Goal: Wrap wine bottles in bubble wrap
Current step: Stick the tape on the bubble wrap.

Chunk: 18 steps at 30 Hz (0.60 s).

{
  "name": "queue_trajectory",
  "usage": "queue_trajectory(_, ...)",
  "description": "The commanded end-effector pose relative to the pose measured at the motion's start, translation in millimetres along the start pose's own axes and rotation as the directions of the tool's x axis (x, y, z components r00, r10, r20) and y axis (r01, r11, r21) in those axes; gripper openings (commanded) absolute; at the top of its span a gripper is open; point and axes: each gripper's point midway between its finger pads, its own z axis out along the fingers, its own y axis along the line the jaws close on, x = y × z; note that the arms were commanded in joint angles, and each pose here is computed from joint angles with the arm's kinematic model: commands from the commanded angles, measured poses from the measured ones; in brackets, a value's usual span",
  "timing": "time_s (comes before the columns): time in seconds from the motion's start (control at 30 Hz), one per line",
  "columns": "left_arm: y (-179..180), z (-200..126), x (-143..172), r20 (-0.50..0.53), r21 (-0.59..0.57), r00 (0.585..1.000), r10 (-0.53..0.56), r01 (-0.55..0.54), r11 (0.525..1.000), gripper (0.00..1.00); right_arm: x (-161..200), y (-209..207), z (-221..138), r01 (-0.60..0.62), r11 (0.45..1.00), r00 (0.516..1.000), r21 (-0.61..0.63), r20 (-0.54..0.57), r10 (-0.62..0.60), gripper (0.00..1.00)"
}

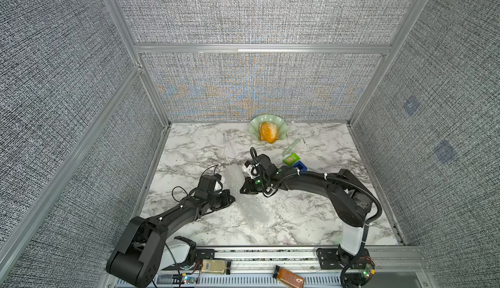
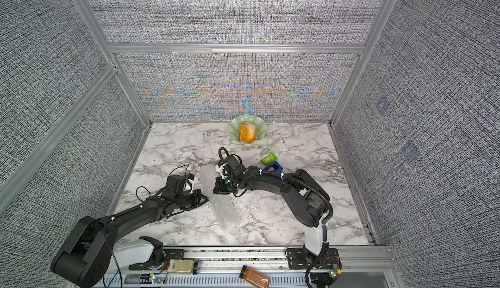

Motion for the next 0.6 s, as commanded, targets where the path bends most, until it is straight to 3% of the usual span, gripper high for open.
queue_trajectory(0.0, 11, -5, 10, -0.042, -0.047, 0.999, 0.013, -0.015, 0.999, 0.00, 11, -14, 5, -0.019, 0.999, 0.999, 0.042, -0.033, 0.021, 0.21)
queue_trajectory(0.1, 11, -9, 11, -0.046, -0.052, 0.999, 0.016, -0.019, 0.998, 0.00, 14, -13, 6, -0.024, 0.999, 0.999, 0.026, -0.036, 0.025, 0.29)
queue_trajectory(0.57, -19, -45, -8, 0.032, -0.019, 0.998, 0.049, -0.048, 0.999, 0.00, 24, -31, 15, -0.030, 0.997, 0.997, 0.067, -0.065, 0.034, 0.26)
